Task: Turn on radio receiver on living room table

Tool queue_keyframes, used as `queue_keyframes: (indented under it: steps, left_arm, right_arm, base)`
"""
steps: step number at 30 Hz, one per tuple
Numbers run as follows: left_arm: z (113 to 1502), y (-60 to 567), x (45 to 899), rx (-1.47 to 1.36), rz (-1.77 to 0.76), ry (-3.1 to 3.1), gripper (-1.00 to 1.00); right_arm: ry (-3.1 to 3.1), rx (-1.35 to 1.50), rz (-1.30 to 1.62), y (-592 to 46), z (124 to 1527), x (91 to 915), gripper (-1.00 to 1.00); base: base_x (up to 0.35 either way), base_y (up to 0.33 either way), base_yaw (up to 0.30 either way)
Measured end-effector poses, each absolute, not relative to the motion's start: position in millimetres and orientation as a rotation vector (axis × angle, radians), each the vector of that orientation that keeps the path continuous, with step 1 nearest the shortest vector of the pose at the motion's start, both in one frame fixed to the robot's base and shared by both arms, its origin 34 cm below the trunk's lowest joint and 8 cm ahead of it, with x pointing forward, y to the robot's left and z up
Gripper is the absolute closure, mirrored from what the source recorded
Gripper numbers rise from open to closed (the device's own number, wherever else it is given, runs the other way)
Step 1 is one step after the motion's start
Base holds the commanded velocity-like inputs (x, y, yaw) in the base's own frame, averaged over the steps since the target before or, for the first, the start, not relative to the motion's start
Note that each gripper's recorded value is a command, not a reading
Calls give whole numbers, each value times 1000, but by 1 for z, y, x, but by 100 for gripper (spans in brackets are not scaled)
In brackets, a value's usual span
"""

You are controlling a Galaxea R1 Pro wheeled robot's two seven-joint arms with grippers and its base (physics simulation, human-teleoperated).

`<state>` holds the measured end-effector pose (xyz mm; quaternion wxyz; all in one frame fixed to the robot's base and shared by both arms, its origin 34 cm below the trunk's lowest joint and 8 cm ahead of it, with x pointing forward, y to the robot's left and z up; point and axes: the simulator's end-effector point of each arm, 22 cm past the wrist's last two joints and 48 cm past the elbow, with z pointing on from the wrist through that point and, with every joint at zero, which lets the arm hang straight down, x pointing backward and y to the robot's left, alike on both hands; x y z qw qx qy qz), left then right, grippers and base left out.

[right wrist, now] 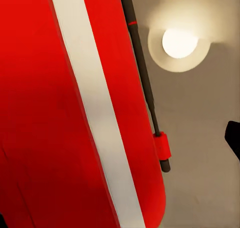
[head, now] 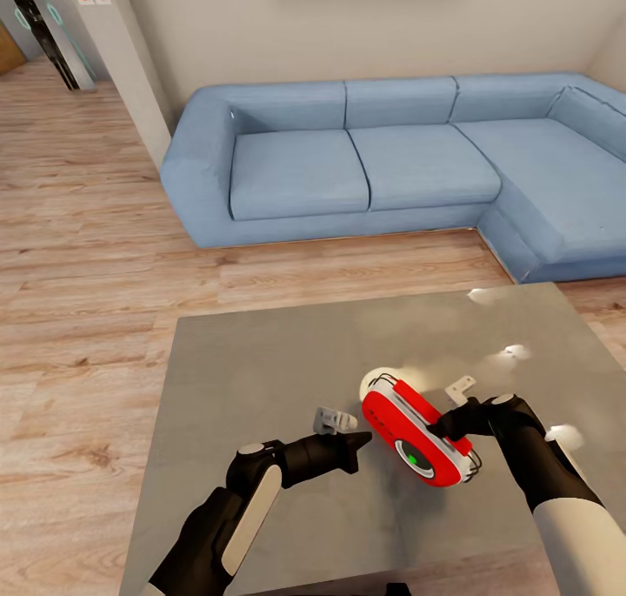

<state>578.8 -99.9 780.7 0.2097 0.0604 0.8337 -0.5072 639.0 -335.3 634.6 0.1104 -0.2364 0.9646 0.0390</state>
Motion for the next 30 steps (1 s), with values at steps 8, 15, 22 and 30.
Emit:
queue_keyframes:
  steps: [8,15,22,30]
  left_arm:
    - [781,-100,579,168,-1410,2319,100]
    - [780,-100,579,168,-1409,2319,100]
    - [775,-100,576,163,-1409,2334,100]
    - [773,-100,574,161,-1410,2342,100]
  right_arm:
    - [2826,-696,129,-333,638,641,-100]
    - [2764,-713,285,-304,665,655,-100]
    - [2707,-677,397,-277,728,679,-100]
    - [2707,-635,468,-268,756,680,-100]
  base:
    - [0,0,0]
    - [0,0,0]
    - [0,0,0]
    - [0,0,0]
